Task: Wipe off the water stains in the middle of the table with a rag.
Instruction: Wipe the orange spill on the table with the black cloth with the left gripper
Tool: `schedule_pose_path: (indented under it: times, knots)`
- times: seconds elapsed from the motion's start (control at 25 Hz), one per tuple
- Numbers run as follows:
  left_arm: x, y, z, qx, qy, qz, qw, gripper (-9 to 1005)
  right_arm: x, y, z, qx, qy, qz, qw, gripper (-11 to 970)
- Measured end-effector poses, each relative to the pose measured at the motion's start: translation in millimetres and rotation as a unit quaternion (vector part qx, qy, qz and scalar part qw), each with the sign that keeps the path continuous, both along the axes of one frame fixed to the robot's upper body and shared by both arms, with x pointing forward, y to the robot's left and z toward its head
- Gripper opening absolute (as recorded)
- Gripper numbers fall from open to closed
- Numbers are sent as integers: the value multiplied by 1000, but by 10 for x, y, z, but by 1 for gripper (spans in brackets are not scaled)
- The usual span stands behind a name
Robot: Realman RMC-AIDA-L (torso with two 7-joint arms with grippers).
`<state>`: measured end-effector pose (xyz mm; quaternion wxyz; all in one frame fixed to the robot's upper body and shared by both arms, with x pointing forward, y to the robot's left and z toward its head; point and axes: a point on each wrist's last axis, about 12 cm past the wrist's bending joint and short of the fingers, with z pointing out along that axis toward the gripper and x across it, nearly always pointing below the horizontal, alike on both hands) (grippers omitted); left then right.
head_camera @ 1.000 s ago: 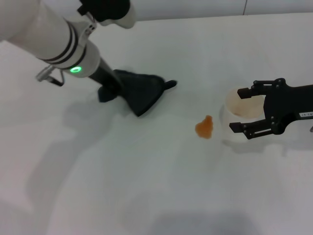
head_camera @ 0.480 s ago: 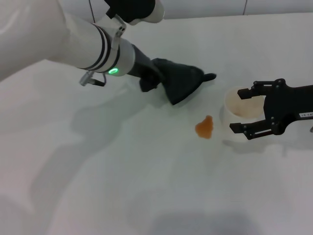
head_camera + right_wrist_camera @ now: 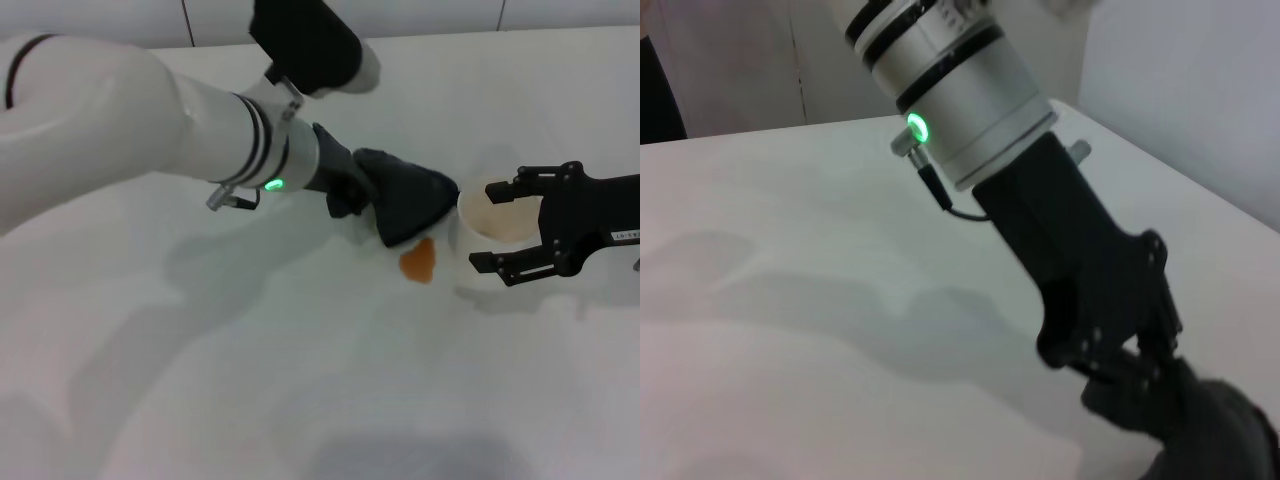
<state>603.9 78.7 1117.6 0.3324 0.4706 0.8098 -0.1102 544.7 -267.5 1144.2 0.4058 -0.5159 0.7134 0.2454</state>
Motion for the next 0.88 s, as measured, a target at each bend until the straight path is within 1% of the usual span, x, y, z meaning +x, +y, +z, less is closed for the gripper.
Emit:
schedule_pose_path:
  times: [0.12, 0.44, 0.68, 0.88]
  knots:
    - [-45, -46, -28, 15, 4, -17, 1000, 77, -1, 1, -1, 0, 0, 0, 1000, 869]
    - [-84, -76, -22, 48, 17, -42, 998, 77, -4, -2, -5, -1, 1, 0, 1000, 869]
    - [-154, -116, -62, 90, 12, -75, 993, 77, -8, -8, -8, -1, 1, -1, 1000, 869]
    - [-182, -153, -40, 104, -1, -92, 990, 77, -7, -19, -4, 0, 1, -3, 1000, 869]
